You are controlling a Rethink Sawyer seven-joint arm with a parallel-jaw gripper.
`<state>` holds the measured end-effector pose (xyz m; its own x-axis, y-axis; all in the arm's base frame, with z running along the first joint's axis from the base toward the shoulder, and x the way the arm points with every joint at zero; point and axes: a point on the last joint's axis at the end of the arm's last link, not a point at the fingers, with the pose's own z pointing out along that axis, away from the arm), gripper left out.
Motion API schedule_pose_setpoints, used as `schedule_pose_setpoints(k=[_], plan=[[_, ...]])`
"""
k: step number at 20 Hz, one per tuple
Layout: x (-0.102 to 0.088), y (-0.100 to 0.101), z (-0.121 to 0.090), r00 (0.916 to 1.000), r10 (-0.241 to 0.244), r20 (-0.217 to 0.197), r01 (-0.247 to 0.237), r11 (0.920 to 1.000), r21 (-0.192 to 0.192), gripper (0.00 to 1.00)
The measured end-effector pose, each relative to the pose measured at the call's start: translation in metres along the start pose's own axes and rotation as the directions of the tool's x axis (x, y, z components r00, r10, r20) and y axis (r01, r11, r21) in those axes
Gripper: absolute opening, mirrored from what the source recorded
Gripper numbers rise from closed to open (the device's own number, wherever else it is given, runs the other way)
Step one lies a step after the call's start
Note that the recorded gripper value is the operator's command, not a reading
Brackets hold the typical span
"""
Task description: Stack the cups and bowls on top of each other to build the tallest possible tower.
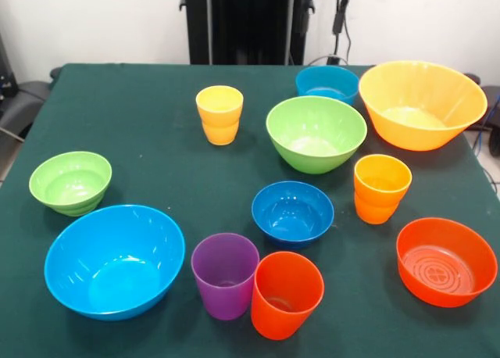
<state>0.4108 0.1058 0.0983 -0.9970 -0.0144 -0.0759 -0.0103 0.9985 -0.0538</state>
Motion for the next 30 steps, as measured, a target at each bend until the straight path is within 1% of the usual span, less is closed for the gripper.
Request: schedule_pose_setpoints(k=[3,4,6,8,11,13,16,24,28,30], plan=[[0.006,-0.009,0.01,0.9998,0.002,-0.017,-0.002,1.0,0.001,1.0],[0.009,-0.015,0.013,0.9996,0.008,-0.027,-0.008,1.0,0.001,1.0],[0.012,-0.024,0.013,0.9993,0.018,-0.033,-0.018,0.9998,0.002,1.0],[0.016,-0.039,0.012,0.9988,0.034,-0.036,-0.034,0.9994,0.005,1.0],[0.017,-0.06,0.008,0.9983,0.051,-0.027,-0.05,0.9985,0.02,1.0],[0.018,-0.069,0.006,0.9984,0.053,-0.021,-0.052,0.9982,0.028,1.0],[0.021,-0.075,0.006,0.9988,0.045,-0.022,-0.044,0.9984,0.035,1.0],[0.024,-0.075,0.015,0.9992,0.011,-0.038,-0.01,0.9994,0.033,1.0],[0.022,-0.074,0.021,0.999,0.007,-0.044,-0.006,0.9997,0.024,1.0],[0.017,-0.073,0.026,0.999,0.002,-0.044,-0.001,0.9997,0.023,1.0]])
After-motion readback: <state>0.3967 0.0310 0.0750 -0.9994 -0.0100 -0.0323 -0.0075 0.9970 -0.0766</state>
